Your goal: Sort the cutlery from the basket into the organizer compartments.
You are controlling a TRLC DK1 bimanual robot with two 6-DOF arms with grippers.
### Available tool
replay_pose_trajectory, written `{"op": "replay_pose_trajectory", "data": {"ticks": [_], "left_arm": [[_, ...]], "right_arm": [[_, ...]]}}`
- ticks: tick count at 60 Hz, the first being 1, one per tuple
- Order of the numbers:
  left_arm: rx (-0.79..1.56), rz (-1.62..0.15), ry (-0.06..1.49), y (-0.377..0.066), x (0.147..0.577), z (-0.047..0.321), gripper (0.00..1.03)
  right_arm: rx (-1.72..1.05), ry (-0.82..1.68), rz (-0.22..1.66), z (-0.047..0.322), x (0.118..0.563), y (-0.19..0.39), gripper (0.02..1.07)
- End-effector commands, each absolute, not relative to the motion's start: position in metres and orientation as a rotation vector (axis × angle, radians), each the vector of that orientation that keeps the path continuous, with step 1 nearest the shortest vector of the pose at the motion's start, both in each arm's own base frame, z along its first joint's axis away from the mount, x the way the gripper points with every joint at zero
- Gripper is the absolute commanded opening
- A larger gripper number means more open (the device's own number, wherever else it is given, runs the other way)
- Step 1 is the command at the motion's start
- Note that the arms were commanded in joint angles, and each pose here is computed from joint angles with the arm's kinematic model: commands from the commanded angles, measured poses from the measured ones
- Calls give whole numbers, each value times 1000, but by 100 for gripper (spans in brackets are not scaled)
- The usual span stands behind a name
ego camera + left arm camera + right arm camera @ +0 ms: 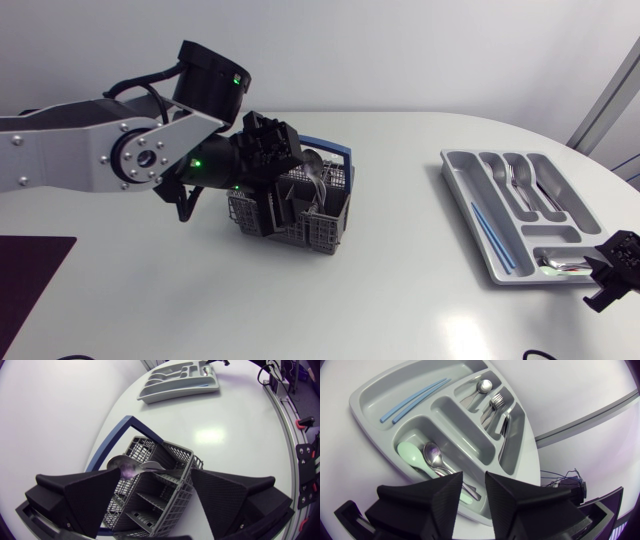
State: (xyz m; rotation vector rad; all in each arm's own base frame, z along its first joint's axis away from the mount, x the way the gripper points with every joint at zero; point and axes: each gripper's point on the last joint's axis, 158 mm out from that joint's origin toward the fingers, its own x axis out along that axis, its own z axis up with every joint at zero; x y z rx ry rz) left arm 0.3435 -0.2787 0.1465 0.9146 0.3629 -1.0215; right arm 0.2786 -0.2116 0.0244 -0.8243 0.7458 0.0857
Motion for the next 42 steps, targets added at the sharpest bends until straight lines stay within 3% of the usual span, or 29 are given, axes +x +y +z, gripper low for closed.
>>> {"op": "replay_pose_trajectory", "data": {"ticks": [1, 8, 26, 32, 42], "left_arm": [[963, -1028, 339, -277, 339, 145, 98], [1032, -999, 311, -275, 344, 142, 97], [1206, -1003, 244, -280, 341, 129, 96], [1242, -1009, 219, -285, 339, 126, 89], [1311, -1036, 196, -290, 343, 117, 66]], "right_arm": [[-809, 742, 86, 28, 272, -203, 61], [-771, 725, 91, 41, 270, -191, 72], [-739, 662, 167, 62, 273, -132, 74], [-742, 652, 198, 65, 274, -110, 74], [-748, 623, 232, 73, 274, -77, 74]]}}
